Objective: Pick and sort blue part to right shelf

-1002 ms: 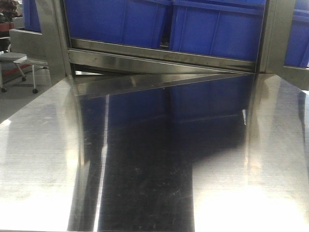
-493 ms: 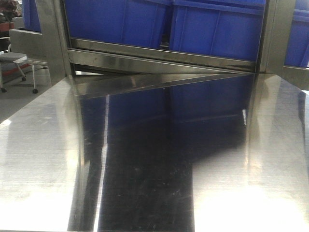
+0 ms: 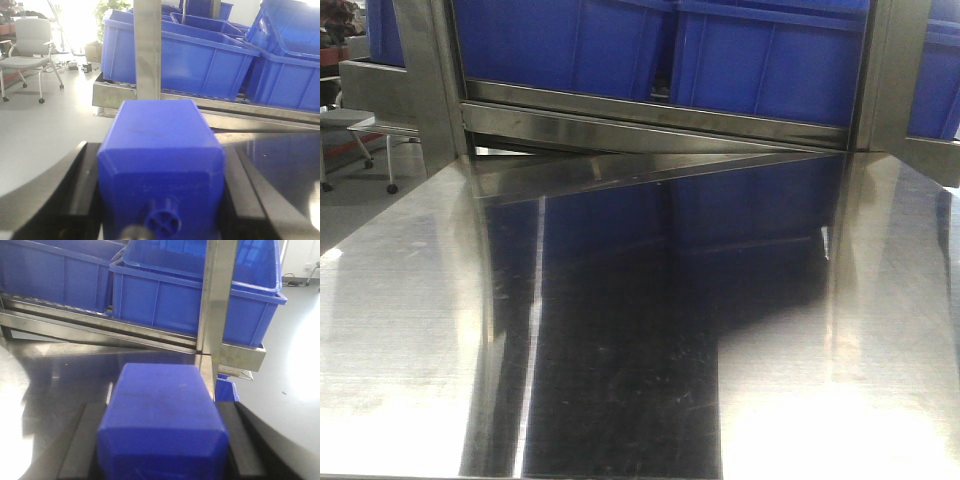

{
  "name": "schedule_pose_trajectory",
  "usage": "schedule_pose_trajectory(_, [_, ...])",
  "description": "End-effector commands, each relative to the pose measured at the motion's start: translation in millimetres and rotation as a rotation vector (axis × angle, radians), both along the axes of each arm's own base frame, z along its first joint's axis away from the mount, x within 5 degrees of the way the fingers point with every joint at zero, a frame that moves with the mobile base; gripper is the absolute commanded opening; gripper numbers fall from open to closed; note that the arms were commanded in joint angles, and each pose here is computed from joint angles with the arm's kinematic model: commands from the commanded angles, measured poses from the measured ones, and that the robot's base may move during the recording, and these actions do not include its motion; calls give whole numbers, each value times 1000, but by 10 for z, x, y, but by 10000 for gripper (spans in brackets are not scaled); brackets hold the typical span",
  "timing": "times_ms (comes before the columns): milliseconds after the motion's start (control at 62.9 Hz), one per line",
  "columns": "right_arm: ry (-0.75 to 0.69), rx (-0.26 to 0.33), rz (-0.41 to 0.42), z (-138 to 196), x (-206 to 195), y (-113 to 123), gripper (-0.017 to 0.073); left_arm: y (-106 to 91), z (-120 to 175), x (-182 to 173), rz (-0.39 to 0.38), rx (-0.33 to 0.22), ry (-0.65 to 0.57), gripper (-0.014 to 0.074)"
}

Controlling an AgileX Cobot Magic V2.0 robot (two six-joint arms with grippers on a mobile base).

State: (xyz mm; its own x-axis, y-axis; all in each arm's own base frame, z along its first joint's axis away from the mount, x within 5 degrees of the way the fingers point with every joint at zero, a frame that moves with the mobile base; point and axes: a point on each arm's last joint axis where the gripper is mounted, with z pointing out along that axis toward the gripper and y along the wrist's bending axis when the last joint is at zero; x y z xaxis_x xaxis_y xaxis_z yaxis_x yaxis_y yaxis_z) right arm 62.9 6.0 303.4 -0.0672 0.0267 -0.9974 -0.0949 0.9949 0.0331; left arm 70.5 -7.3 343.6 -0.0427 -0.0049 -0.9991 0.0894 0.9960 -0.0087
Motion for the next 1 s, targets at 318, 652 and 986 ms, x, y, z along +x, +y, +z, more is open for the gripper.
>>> schedule_pose_trajectory(318, [-113,-2,-6,173,-7,-5,408,7,173,-18,5,-14,-114,366])
schedule_pose_trajectory(652, [-113,-2,-6,173,-7,-5,408,7,173,-18,5,-14,-114,366])
schedule_pose_trajectory(986, [-113,-2,-6,173,-7,-5,408,7,173,-18,5,-14,-114,366])
